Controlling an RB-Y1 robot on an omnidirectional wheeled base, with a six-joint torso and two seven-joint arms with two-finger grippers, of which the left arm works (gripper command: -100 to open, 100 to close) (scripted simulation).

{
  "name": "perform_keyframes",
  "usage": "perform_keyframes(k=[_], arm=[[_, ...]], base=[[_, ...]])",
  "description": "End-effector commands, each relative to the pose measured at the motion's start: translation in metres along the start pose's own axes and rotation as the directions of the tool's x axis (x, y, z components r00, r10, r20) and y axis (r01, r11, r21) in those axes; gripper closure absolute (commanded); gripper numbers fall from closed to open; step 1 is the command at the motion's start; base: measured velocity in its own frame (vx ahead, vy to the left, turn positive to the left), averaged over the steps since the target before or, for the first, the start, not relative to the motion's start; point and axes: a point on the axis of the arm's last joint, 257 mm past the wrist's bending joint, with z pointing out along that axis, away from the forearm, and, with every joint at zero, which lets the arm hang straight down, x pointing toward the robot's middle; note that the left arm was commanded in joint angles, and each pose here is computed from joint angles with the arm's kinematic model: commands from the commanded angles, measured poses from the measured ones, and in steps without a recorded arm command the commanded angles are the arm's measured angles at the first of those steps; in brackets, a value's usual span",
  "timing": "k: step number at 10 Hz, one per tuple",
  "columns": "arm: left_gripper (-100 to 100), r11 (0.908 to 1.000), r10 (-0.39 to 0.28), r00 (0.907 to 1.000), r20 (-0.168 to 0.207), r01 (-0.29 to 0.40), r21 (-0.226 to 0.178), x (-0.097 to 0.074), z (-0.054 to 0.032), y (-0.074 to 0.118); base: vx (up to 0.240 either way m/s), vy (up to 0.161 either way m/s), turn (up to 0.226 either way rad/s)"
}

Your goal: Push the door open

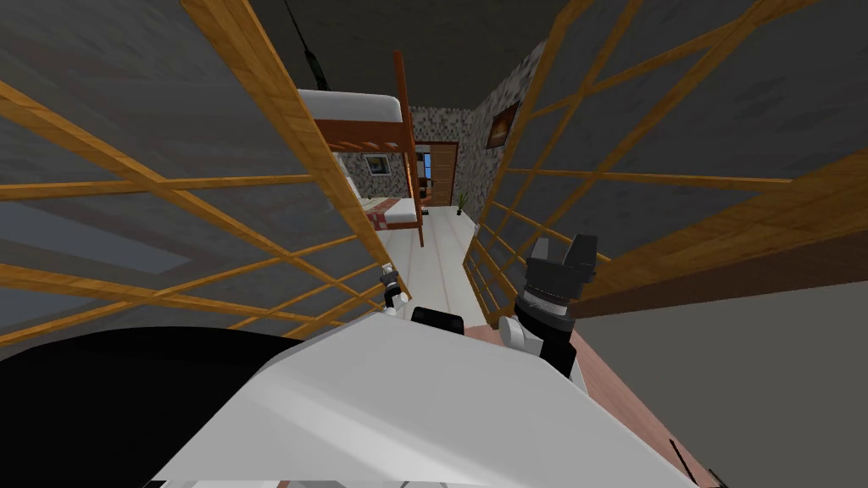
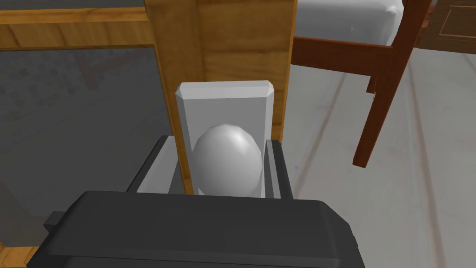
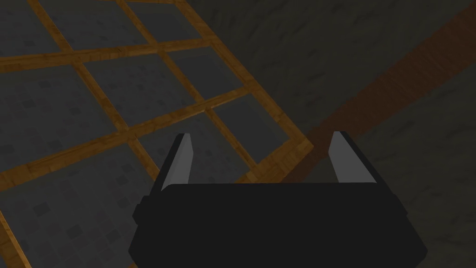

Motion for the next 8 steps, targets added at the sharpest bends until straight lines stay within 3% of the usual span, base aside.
perform_keyframes(k=[1, 4, 5, 8], arm=[[100, 0.9995, -0.007, 1.0, 0.0, 0.007, 0.03, -0.001, 0.0002, -0.009], [100, 0.9993, -0.02, 0.9997, 0.017, 0.02, 0.031, -0.005, -0.0052, -0.002], [100, 0.9982, -0.001, 1.0, -0.005, 0.001, 0.06, 0.002, 0.0072, -0.024], [100, 0.9967, 0.009, 0.9999, -0.014, -0.008, 0.081, 0.005, 0.0134, -0.038]], base=[[0.209, -0.001, 0.112], [0.164, 0.015, 0.095], [0.108, 0.022, 0.017], [0.146, 0.037, 0.031]])
